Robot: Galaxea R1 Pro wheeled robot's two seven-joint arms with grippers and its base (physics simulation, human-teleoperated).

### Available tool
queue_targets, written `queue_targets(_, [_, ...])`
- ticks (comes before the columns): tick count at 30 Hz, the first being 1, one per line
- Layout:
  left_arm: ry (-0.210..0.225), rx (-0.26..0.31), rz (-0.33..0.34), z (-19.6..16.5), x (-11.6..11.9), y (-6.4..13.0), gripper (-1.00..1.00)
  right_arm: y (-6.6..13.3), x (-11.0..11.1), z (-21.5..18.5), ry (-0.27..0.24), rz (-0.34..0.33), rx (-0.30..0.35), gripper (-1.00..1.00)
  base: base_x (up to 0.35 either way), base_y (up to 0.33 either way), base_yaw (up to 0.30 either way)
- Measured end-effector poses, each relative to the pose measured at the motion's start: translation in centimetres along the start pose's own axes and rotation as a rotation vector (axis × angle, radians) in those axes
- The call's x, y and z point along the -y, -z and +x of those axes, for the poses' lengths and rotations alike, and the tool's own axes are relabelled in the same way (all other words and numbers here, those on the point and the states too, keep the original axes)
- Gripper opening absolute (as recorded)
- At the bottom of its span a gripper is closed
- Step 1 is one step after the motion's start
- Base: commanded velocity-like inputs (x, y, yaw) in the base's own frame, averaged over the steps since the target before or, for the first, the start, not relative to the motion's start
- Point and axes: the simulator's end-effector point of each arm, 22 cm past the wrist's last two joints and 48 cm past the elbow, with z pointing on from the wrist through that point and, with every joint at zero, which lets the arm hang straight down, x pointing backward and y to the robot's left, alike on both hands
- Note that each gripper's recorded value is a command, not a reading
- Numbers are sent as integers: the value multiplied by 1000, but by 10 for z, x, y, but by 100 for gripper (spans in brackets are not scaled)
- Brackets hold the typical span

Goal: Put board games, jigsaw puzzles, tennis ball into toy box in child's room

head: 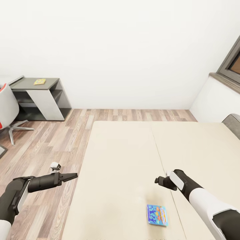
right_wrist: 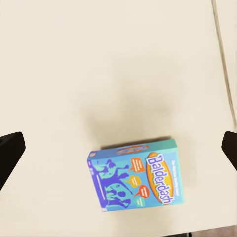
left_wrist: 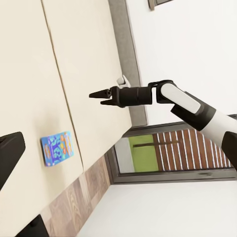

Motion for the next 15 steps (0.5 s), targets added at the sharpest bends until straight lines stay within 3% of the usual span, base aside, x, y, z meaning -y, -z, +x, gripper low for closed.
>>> queue_targets(15, [18, -9, -3, 6, -10, -3, 100, -11, -1, 9, 0, -21, -28, 100, 0, 0, 0])
